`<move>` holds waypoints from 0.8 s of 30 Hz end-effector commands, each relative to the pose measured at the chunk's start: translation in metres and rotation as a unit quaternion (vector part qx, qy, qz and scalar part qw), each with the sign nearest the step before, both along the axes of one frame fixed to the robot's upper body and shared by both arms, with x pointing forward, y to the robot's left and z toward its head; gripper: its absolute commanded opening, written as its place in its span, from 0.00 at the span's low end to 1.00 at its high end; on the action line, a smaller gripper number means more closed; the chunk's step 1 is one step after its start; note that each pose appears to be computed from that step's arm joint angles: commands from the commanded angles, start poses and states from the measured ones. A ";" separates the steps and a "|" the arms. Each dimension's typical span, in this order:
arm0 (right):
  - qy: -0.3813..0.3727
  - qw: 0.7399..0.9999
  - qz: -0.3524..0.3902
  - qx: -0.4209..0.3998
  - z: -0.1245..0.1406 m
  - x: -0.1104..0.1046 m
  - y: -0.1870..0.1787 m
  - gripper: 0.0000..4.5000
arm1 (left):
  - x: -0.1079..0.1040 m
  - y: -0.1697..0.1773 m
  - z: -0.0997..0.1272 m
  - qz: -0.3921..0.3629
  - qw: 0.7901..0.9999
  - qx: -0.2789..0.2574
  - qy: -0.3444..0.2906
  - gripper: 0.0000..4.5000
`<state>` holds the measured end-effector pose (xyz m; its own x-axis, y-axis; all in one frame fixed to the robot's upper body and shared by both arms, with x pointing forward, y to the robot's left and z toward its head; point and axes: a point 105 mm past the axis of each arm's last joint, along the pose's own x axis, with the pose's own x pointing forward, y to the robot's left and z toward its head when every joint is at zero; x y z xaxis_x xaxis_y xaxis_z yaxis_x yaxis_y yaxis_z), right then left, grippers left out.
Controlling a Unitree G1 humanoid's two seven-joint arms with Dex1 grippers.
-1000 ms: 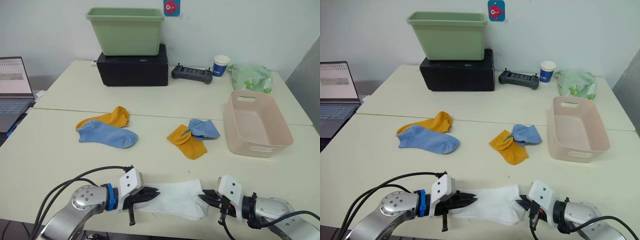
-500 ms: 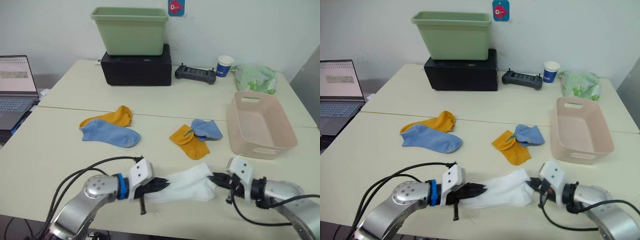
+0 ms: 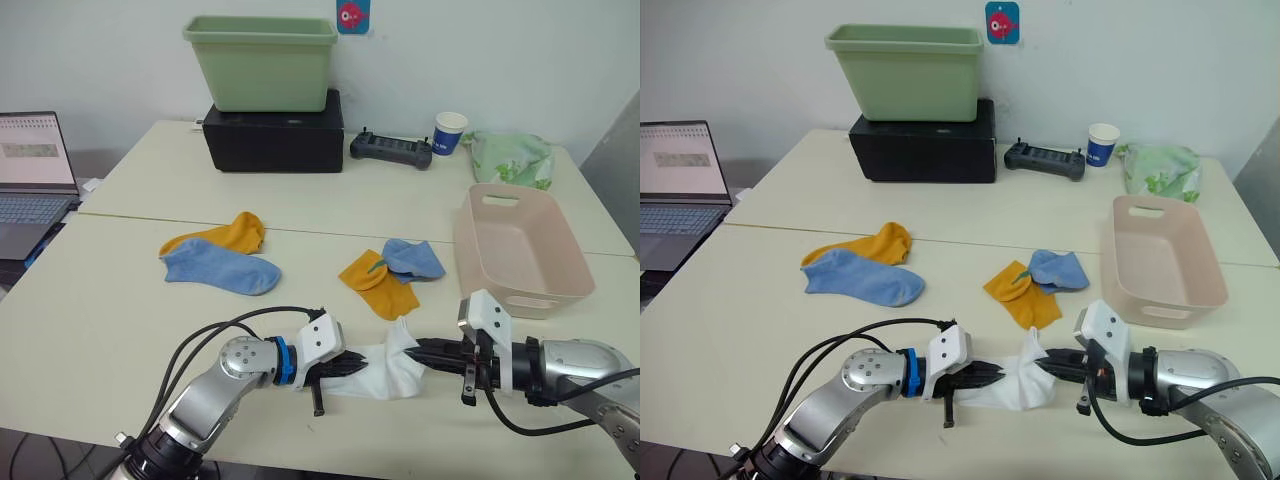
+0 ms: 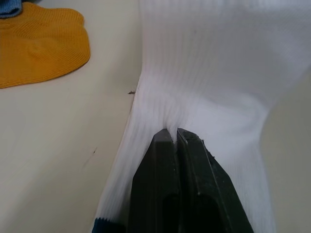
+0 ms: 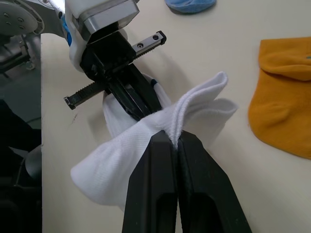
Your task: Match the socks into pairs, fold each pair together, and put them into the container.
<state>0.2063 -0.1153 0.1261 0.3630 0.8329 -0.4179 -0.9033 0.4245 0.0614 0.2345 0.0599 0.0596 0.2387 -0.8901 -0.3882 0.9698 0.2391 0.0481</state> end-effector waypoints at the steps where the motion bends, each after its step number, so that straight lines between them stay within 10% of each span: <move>1: -0.007 1.000 0.000 -0.008 -0.001 0.003 -0.003 0.01 | -0.003 0.008 0.005 0.008 1.000 -0.017 0.005 0.00; 6: -0.008 1.000 0.002 -0.010 -0.002 0.004 -0.003 0.01 | 0.005 0.005 0.010 0.031 0.999 -0.038 -0.001 0.00; 14: -0.004 1.000 -0.010 -0.025 -0.006 0.004 -0.010 0.00 | 0.000 0.010 0.048 0.000 0.997 -0.058 -0.051 0.58; 20: -0.004 0.999 -0.018 -0.027 -0.006 0.006 -0.014 0.00 | -0.011 0.008 0.049 -0.040 0.997 -0.042 -0.044 0.58; 24: -0.004 1.000 -0.013 -0.024 -0.005 0.006 -0.012 0.00 | -0.005 0.006 0.024 -0.035 0.999 -0.009 -0.016 0.38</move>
<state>0.2102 -0.1274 0.1110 0.3741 0.7966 -0.4748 -0.8861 0.4582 0.0705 0.2279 0.0687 0.0907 0.1957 -0.9190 -0.3422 0.9807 0.1844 0.0657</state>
